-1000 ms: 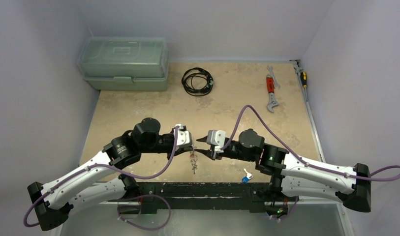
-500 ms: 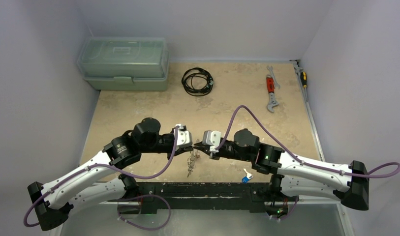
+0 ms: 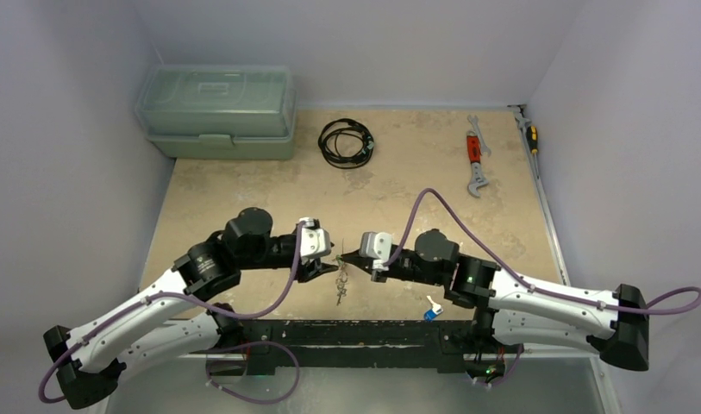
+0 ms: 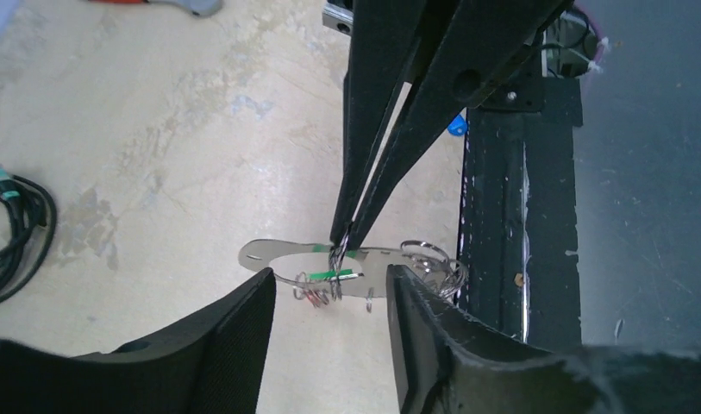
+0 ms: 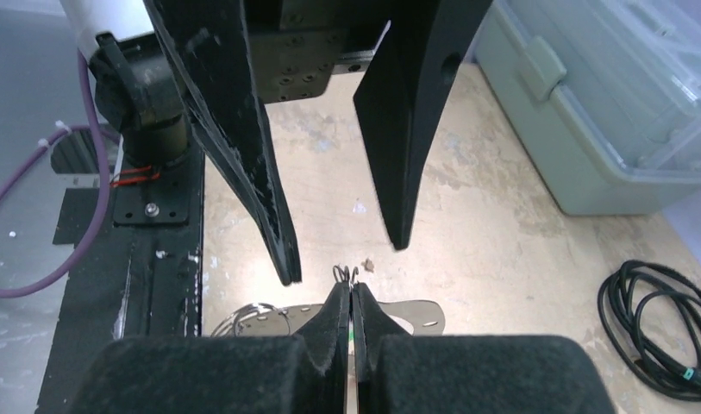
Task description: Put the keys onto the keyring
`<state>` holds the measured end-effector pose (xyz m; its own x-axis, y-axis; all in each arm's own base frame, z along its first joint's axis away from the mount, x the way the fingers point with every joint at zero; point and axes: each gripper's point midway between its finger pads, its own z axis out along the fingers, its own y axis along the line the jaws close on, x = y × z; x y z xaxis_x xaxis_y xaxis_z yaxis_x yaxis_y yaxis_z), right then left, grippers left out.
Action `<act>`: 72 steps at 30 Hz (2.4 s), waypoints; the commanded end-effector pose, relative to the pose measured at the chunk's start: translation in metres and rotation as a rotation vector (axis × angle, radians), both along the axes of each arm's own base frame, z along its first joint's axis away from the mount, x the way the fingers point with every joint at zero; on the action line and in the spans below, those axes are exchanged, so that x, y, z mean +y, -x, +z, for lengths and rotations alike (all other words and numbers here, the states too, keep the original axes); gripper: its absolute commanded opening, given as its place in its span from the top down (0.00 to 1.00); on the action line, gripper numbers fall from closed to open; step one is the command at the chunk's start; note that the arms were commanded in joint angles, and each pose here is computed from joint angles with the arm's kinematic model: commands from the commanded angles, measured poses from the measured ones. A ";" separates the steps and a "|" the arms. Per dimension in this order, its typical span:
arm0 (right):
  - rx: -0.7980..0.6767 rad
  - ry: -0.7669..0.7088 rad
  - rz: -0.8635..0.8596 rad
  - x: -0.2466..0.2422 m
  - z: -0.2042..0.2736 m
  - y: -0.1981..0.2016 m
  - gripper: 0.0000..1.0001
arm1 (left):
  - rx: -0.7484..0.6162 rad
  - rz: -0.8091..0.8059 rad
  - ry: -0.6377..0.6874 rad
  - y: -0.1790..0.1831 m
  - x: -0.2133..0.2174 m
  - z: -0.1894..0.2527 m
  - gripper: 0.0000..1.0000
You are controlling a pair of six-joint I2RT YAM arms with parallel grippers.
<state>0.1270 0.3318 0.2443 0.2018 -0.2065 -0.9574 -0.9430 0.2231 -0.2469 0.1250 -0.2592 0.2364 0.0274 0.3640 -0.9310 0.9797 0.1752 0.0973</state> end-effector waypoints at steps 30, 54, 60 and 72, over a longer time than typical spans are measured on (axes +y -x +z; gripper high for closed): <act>-0.041 -0.931 0.271 -0.051 0.142 0.066 1.00 | -0.186 -0.122 0.394 0.024 0.002 0.086 0.61; -0.050 -0.752 0.342 -0.012 0.124 0.068 1.00 | -0.070 -0.280 0.373 0.046 -0.010 0.077 0.72; -0.055 -0.729 0.321 -0.013 0.121 0.066 1.00 | -0.109 -0.161 0.348 0.028 -0.004 0.078 0.60; -0.064 -0.714 0.290 -0.018 0.120 0.062 1.00 | -0.183 -0.141 0.378 0.032 0.009 0.091 0.57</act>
